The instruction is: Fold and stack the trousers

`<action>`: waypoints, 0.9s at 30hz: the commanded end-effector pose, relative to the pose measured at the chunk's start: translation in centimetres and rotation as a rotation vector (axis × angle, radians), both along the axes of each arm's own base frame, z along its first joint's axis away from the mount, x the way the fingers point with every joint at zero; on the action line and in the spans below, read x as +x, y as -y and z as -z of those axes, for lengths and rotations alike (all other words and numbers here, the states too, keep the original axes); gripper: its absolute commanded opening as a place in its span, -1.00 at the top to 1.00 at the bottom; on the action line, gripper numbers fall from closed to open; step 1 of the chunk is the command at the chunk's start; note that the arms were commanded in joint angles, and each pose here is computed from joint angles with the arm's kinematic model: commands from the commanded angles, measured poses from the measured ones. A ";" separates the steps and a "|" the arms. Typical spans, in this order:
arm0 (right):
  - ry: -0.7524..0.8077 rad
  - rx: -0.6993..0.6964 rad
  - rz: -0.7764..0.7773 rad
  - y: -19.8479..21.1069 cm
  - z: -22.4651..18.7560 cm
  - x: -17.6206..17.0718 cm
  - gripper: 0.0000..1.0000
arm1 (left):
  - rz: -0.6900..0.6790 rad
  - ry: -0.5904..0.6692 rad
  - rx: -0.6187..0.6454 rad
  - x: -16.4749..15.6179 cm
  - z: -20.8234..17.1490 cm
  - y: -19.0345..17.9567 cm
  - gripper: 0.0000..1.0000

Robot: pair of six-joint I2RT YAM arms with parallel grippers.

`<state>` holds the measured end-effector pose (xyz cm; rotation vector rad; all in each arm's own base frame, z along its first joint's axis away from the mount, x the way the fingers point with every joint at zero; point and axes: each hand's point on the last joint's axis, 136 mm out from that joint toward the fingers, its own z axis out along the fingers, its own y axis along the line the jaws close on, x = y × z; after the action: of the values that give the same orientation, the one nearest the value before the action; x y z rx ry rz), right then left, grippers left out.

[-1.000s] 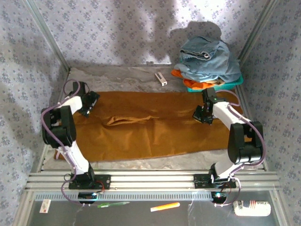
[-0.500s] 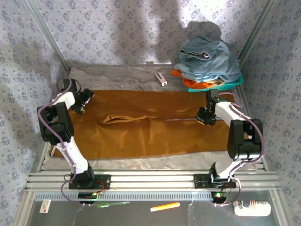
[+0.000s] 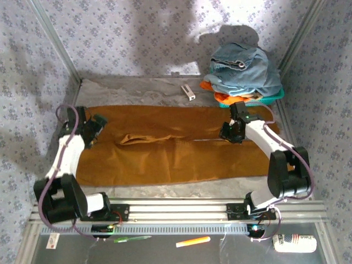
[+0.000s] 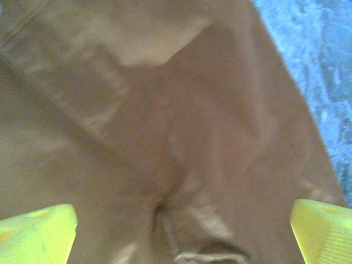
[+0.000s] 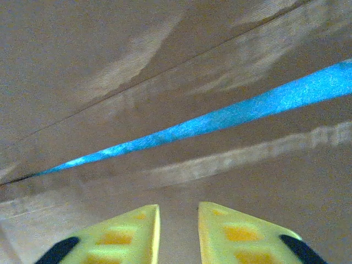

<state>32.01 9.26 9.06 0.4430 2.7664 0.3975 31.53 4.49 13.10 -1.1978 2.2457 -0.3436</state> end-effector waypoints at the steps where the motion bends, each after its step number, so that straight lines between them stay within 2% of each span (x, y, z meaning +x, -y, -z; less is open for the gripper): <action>1: 0.007 -0.032 -0.015 0.4 0.2 -1.9 0.31 | -0.005 -0.014 -0.043 -3.0 1.2 1.3 -0.99; 5: -0.012 0.012 -0.023 -0.4 1.5 -3.2 0.30 | 0.043 -0.055 -0.032 -5.4 2.7 2.9 -0.98; 9: -0.011 0.017 -0.036 -0.8 2.1 -3.8 0.31 | -0.038 -0.130 0.019 -8.3 4.5 1.6 -0.99; 12: 0.008 0.018 -0.042 -1.0 2.2 -3.5 0.31 | -0.109 -0.127 0.026 -9.5 5.1 0.5 -0.99; 16: 0.019 0.038 -0.060 -1.5 1.8 -2.8 0.31 | -0.280 -0.181 0.131 -12.2 3.8 -2.9 -0.99; 20: 0.036 0.040 -0.076 -1.6 1.8 -2.5 0.31 | -0.497 -0.232 0.166 -15.0 2.4 -7.0 -0.99; 27: -0.009 0.099 -0.119 -3.2 2.8 -2.7 0.32 | -0.723 -0.085 0.060 -15.5 3.5 -11.1 -0.96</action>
<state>29.11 11.13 6.10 0.3525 2.7886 0.4928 15.92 14.71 10.29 -1.8632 1.8058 0.1202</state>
